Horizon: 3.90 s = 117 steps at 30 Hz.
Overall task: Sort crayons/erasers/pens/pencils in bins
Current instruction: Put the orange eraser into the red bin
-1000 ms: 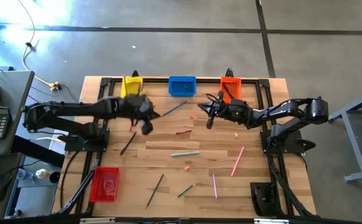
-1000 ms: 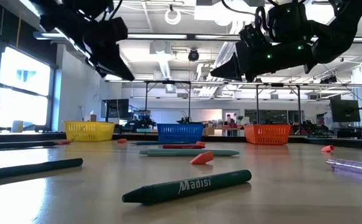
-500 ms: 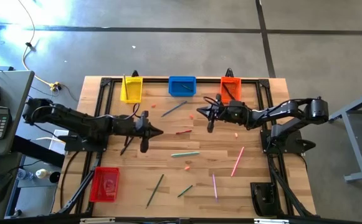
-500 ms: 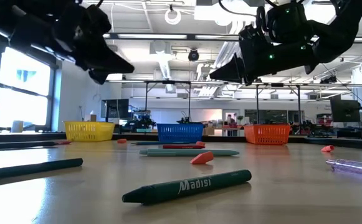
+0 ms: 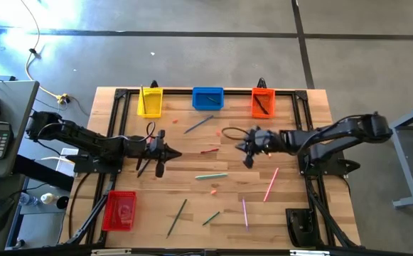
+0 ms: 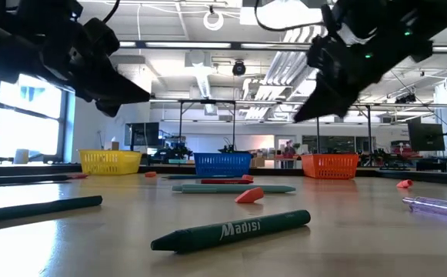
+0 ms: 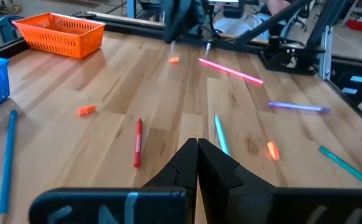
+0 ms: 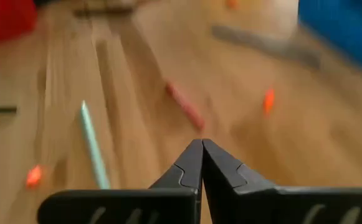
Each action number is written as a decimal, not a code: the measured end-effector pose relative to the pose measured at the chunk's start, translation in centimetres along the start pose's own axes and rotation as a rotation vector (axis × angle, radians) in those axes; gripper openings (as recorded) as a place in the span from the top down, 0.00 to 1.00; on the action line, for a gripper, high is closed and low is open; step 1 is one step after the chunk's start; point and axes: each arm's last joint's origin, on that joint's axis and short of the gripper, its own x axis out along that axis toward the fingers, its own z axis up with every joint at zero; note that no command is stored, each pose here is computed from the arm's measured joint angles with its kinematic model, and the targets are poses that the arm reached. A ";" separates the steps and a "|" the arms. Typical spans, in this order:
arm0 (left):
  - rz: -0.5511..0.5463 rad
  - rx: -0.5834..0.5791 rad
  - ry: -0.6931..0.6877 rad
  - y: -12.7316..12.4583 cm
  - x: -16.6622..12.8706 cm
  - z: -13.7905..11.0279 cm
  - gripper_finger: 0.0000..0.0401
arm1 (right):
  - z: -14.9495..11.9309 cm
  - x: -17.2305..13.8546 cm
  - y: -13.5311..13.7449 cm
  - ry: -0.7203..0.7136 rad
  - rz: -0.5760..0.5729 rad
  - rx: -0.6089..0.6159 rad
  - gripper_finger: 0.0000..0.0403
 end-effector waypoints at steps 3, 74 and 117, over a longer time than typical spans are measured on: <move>0.001 0.027 0.003 0.0 0.0 -0.1 1.00 | -1.7 -1.3 0.7 0.124 -0.056 0.111 1.00; 0.000 -0.133 -0.138 -0.9 0.6 3.1 0.75 | 1.1 2.0 3.0 -0.337 0.132 -0.232 1.00; -0.073 0.031 -0.369 -3.2 11.8 6.5 0.77 | 2.5 2.5 4.1 -0.604 0.314 -0.412 1.00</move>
